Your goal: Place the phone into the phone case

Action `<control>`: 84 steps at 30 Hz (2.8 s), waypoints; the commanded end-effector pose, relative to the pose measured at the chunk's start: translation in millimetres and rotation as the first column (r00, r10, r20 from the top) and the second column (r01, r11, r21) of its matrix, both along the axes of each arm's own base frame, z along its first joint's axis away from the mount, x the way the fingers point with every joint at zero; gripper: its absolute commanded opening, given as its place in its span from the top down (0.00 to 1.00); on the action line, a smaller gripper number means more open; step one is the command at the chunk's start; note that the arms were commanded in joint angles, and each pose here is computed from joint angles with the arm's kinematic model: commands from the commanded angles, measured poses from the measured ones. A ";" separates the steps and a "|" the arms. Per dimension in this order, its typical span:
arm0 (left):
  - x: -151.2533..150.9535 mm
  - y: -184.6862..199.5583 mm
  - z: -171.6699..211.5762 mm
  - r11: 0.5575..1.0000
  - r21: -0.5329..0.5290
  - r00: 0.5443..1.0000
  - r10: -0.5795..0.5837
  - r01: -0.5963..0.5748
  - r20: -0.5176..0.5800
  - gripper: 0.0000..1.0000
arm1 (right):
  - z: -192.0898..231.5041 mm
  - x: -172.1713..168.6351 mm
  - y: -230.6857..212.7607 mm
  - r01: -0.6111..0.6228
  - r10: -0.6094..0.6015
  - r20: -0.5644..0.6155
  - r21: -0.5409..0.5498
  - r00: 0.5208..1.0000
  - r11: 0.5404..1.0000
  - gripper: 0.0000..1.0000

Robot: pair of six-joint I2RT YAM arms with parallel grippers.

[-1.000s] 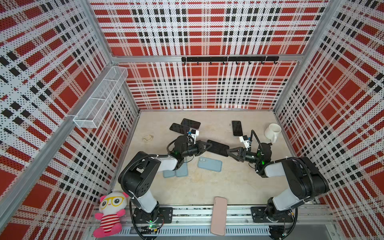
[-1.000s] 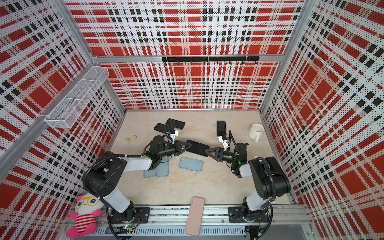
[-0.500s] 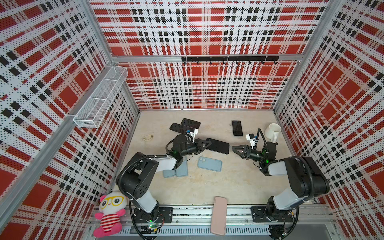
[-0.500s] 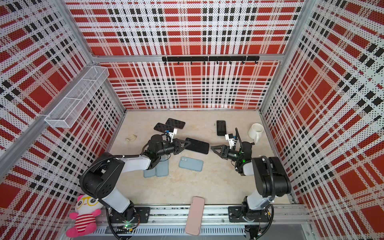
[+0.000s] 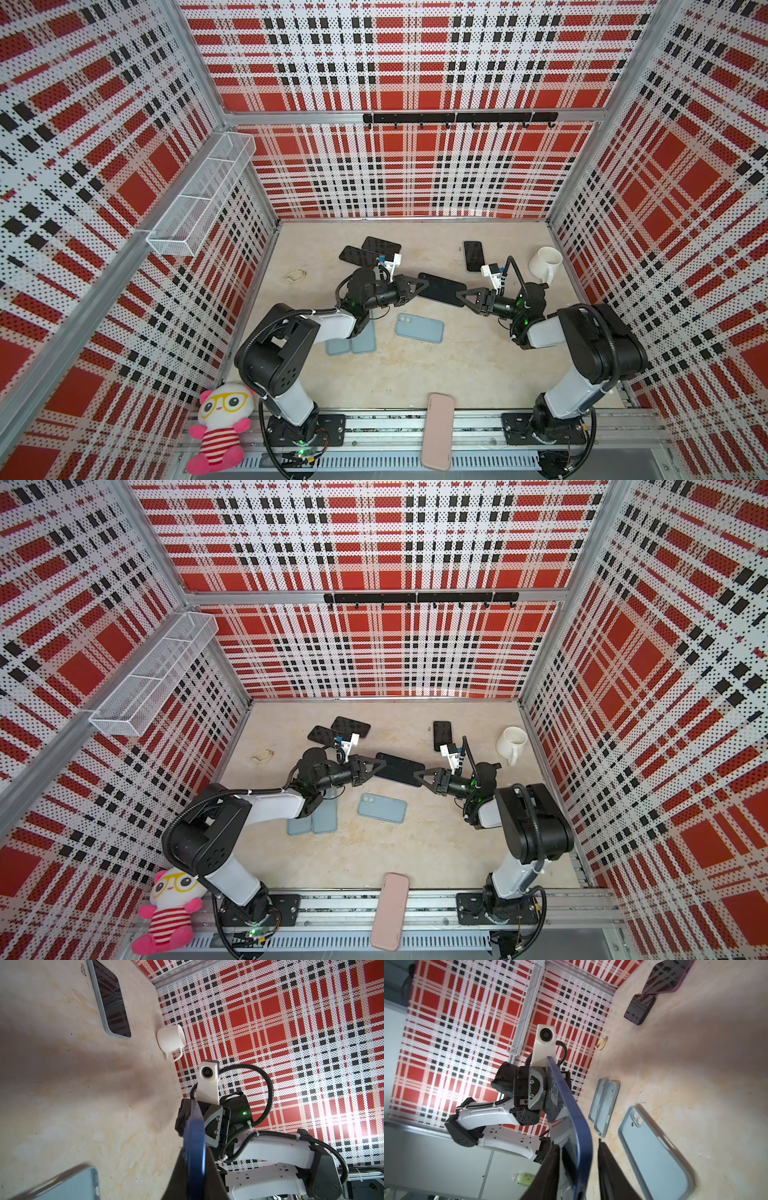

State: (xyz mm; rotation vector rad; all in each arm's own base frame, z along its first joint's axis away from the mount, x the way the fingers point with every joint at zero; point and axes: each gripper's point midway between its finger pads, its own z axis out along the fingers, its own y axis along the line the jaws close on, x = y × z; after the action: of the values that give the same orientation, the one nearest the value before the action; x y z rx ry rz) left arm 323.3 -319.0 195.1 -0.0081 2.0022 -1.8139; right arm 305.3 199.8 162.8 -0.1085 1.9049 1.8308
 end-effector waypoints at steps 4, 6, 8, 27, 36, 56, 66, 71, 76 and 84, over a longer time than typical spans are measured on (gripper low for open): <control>-9.2 -1.4 17.2 0.995 -0.091 0.996 -0.033 0.040 0.079 1.00 | 41.4 -11.4 7.3 -0.082 0.072 0.121 0.076 0.990 0.994 0.77; -9.3 0.7 10.4 0.996 -0.083 0.997 -0.031 0.037 0.068 1.00 | 44.0 -11.5 7.4 -0.083 0.074 0.125 0.073 0.989 0.994 0.79; -8.4 3.5 6.4 0.997 -0.074 0.997 -0.024 0.029 0.071 1.00 | 46.0 -11.6 7.3 -0.081 0.072 0.127 0.070 0.989 0.994 0.85; 22.7 90.5 -2.1 0.958 0.208 0.964 0.149 -0.196 0.221 0.19 | 88.0 32.9 -24.9 0.178 -0.171 0.193 -0.016 0.966 0.984 1.00; 17.1 104.9 -102.1 0.688 0.700 0.981 0.160 -0.191 0.110 0.32 | 43.6 4.1 -51.1 0.256 -0.253 0.051 -0.301 0.966 0.919 1.00; -11.9 85.1 -176.6 0.458 0.884 0.987 0.156 -0.093 0.023 0.47 | 14.1 -21.9 -63.9 0.247 -0.257 0.005 -0.291 0.966 0.924 1.00; -3.7 85.7 -170.6 0.419 0.900 0.981 0.188 -0.123 0.047 0.78 | 17.6 -28.1 -68.7 0.257 -0.260 0.028 -0.299 0.965 0.919 1.00; 5.1 81.0 -166.1 0.434 0.891 0.977 0.207 -0.138 0.050 0.84 | 9.2 -28.2 -66.8 0.208 -0.217 0.010 -0.335 0.976 0.919 1.00; 16.6 80.9 -158.7 0.457 0.874 0.968 0.245 -0.167 0.057 0.90 | 12.4 -29.7 -63.4 0.162 -0.163 0.027 -0.348 0.986 0.923 1.00; 32.4 76.0 -146.2 0.481 0.849 0.956 0.279 -0.218 0.087 0.93 | -15.5 -26.3 -48.0 0.046 -0.078 -0.069 -0.377 0.995 0.925 1.00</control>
State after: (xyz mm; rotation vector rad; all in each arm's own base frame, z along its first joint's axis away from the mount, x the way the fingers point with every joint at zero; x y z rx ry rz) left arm 344.9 -241.0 44.1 -0.0223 2.5989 -0.4731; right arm 279.8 139.6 140.8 0.0171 2.2860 1.3913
